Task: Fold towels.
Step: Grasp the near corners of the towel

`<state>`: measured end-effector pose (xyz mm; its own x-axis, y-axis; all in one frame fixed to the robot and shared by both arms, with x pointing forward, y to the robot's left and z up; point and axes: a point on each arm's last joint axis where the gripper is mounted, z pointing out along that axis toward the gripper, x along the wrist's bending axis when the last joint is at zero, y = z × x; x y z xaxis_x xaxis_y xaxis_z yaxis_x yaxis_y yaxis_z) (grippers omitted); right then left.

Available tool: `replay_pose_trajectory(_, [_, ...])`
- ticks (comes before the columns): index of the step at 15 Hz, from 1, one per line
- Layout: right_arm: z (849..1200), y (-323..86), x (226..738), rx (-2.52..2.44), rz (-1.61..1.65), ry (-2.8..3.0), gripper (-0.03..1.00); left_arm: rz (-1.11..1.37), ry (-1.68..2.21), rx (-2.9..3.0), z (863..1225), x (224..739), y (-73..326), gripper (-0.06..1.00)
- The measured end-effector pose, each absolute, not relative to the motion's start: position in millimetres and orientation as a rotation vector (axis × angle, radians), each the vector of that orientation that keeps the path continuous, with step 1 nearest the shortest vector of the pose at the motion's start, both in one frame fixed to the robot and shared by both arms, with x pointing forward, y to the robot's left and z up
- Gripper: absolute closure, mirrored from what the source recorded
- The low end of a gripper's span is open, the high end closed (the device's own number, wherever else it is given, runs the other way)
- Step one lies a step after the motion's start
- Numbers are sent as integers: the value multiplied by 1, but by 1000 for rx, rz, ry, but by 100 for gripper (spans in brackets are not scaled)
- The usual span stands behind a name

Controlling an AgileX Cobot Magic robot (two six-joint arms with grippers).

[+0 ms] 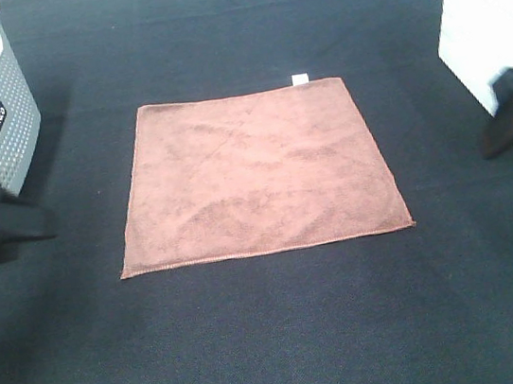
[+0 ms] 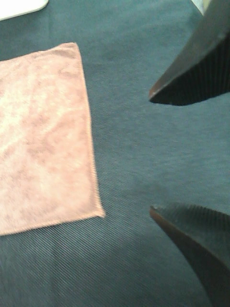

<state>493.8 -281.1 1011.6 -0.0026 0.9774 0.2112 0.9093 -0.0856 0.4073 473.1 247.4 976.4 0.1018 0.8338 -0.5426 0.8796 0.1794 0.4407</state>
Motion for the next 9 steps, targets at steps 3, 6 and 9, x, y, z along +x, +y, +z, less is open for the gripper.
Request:
replay_pose_trajectory(3, [993, -274, 521, 2178, 712, 2070, 21, -130, 1736, 1645, 962, 502, 245, 36])
replay_pose_trajectory(6, [968, -267, 550, 2203, 752, 2163, 21, -177, 1757, 1671, 943, 531, 240, 36])
replay_pose_trajectory(9, [946, -267, 570, 2215, 728, 2215, 21, -190, 1759, 1714, 925, 553, 227, 35])
